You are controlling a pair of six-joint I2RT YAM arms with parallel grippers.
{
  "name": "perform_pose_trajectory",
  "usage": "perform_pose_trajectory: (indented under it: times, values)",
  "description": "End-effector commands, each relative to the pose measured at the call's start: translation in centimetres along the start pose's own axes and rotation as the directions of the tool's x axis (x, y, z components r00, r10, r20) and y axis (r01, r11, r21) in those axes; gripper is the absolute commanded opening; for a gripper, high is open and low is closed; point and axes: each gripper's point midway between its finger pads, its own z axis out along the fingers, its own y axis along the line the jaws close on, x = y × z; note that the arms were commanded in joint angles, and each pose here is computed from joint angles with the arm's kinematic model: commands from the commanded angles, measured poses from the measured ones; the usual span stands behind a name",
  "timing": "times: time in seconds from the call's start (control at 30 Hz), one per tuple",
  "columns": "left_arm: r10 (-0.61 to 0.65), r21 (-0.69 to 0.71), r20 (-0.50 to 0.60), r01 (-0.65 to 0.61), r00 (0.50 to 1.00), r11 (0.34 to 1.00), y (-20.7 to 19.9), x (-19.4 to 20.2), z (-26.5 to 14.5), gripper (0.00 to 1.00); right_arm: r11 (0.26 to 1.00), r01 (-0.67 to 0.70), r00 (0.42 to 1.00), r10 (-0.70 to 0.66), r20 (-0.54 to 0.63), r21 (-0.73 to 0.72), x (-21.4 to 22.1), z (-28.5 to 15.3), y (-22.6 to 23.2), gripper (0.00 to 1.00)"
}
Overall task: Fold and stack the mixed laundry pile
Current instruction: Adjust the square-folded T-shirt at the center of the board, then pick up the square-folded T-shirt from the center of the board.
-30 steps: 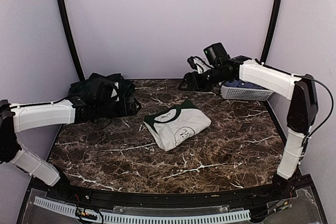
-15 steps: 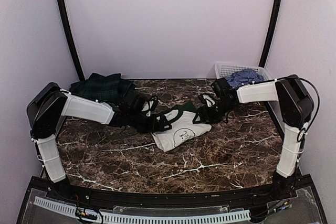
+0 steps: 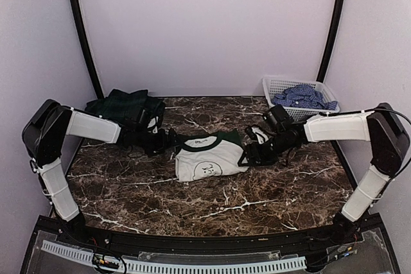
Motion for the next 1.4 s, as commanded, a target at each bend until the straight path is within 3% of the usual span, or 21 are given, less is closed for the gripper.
perform_pose_trajectory:
  times: [0.0, 0.23, 0.4, 0.63, 1.13, 1.27, 1.37]
  values:
    - [0.053, -0.004, 0.076, -0.053, 0.996, 0.999, -2.1, -2.4, -4.1, 0.99, 0.986, 0.121, 0.978, -0.138, 0.156, 0.113, -4.0, -4.8, 3.1, 0.67]
    - [-0.022, -0.092, 0.218, 0.043, 0.976, 0.995, 0.0, -3.5, -9.6, 0.99, 0.912, 0.350, 0.899, -0.391, 0.196, 0.214, -7.1, -4.9, 9.3, 0.65]
    - [-0.120, -0.093, 0.282, 0.152, 0.952, 0.984, 2.3, -2.4, -12.0, 0.99, 0.842, 0.492, 0.847, -0.521, 0.100, 0.220, -7.3, 0.4, 14.1, 0.58]
    - [-0.210, -0.079, 0.234, 0.234, 0.949, 0.969, 4.0, -1.1, -11.7, 0.99, 0.766, 0.617, 0.779, -0.627, -0.003, 0.181, -5.8, 8.5, 18.6, 0.50]
    - [-0.253, -0.035, 0.166, 0.262, 0.953, 0.964, 4.7, 0.2, -9.2, 0.99, 0.749, 0.643, 0.765, -0.619, -0.179, 0.160, -1.5, 16.2, 16.3, 0.43]
    - [-0.279, -0.014, 0.140, 0.284, 0.950, 0.959, 4.8, 0.6, -8.1, 0.99, 0.734, 0.653, 0.755, -0.611, -0.239, 0.188, -0.2, 17.2, 14.6, 0.34]
    - [-0.295, -0.011, 0.122, 0.299, 0.948, 0.954, 5.1, 1.0, -7.5, 0.99, 0.709, 0.665, 0.746, -0.616, -0.252, 0.235, -0.7, 17.0, 13.8, 0.11]
